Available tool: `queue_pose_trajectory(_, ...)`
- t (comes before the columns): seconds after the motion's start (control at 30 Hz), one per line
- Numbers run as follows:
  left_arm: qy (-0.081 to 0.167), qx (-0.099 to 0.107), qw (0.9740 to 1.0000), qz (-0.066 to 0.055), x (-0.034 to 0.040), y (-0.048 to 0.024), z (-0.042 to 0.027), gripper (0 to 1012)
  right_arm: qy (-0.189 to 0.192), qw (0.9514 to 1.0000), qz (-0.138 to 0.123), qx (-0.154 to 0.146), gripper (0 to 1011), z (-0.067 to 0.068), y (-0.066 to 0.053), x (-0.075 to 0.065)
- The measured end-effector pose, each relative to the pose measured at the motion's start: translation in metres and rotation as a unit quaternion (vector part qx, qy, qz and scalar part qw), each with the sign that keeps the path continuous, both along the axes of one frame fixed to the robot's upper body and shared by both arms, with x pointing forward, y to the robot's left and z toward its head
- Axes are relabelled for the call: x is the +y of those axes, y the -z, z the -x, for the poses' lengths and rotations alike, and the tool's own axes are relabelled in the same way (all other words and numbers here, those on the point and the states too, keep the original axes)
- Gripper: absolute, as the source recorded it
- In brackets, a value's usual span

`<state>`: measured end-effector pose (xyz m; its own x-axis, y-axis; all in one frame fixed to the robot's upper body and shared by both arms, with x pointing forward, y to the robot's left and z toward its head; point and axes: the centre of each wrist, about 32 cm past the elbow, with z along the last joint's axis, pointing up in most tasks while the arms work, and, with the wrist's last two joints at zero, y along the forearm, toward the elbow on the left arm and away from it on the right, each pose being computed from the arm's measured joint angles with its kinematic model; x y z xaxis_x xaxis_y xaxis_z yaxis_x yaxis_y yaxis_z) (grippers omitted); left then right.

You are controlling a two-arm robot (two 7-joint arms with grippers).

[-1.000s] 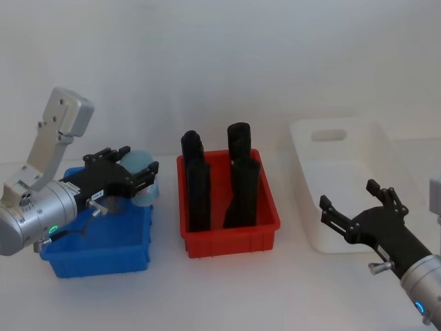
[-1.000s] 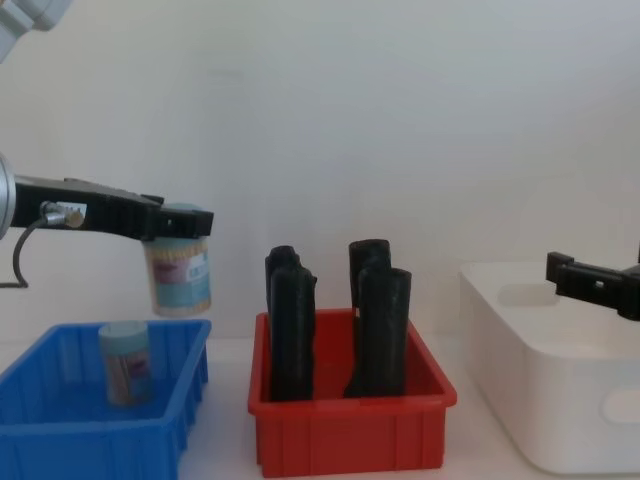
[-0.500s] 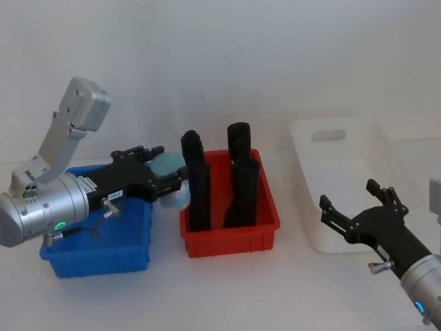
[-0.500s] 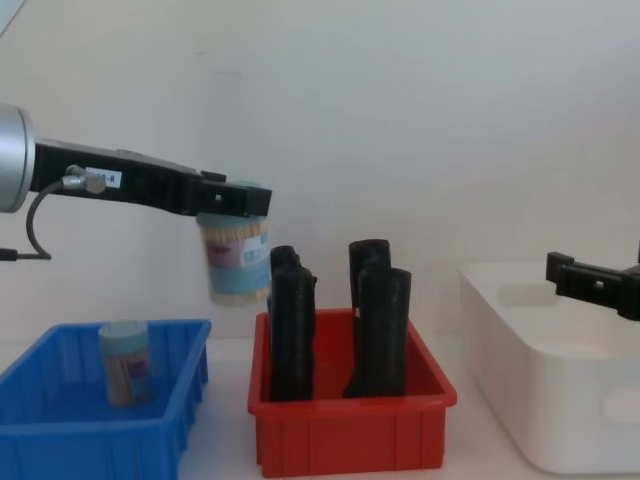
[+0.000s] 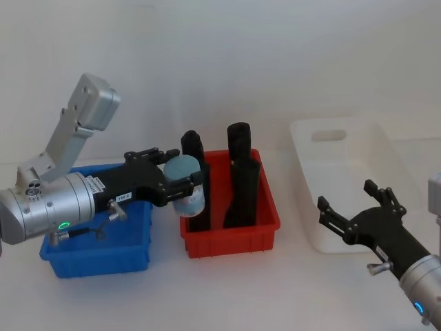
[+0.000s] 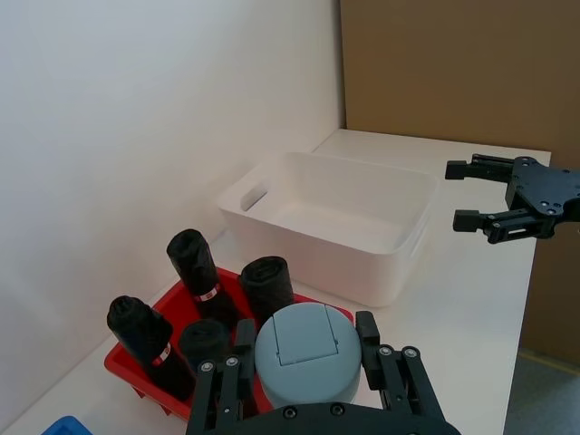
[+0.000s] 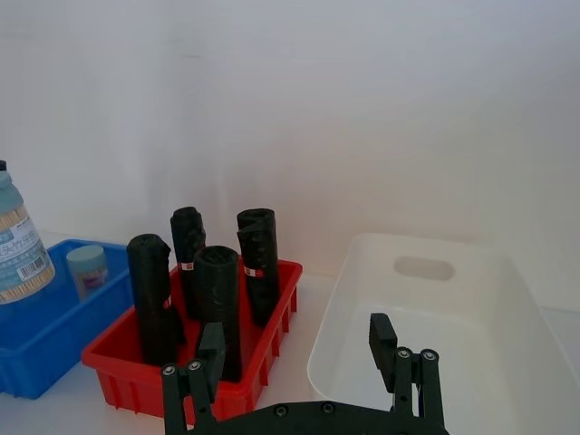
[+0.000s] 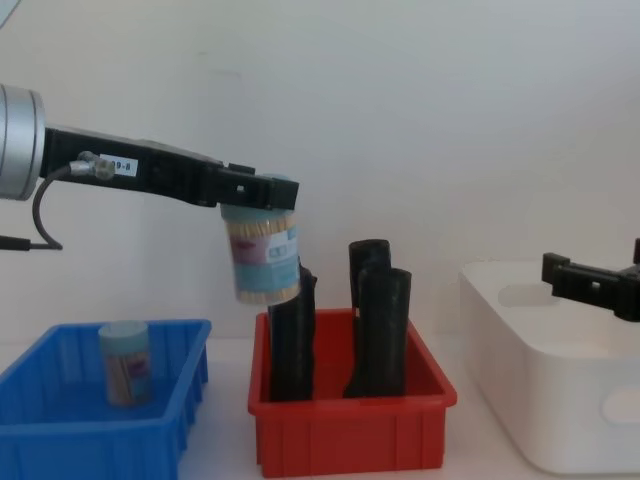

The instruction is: Pick the cotton swabs from the blue box and place them into the white box.

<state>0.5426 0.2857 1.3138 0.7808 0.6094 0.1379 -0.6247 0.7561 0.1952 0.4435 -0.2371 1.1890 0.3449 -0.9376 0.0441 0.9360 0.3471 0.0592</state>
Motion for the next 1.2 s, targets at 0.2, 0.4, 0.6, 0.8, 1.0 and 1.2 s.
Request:
queue_pose_trajectory(0.2, 0.007, 0.001, 1.0, 0.0, -0.0007, -0.0011, 0.0001, 670, -0.024, 0.9997, 0.004, 0.003, 1002, -0.001, -0.001, 0.0)
queue_pose_trajectory(0.4, 0.012, 0.002, 0.9999, 0.0, -0.0012, -0.0019, 0.0001, 670, -0.058, 0.9983, 0.011, 0.006, 1001, -0.003, -0.003, 0.002)
queue_pose_trajectory(0.6, 0.015, 0.002, 0.9999, 0.0, -0.0015, -0.0021, 0.0002, 670, -0.097, 0.995, 0.022, 0.009, 1002, -0.006, -0.005, 0.007)
queue_pose_trajectory(0.8, 0.016, 0.003, 0.9999, 0.0, -0.0017, -0.0023, 0.0002, 670, -0.143, 0.9891, 0.034, 0.009, 1002, -0.011, -0.006, 0.017)
queue_pose_trajectory(1.0, 0.018, 0.003, 0.9998, 0.0, -0.0019, -0.0027, 0.0002, 670, -0.184, 0.9818, 0.046, 0.008, 1002, -0.02, -0.008, 0.028)
queue_pose_trajectory(1.2, 0.018, 0.003, 0.9998, 0.0, -0.0019, -0.0029, 0.0002, 670, -0.214, 0.9754, 0.055, 0.006, 1002, -0.03, -0.009, 0.041)
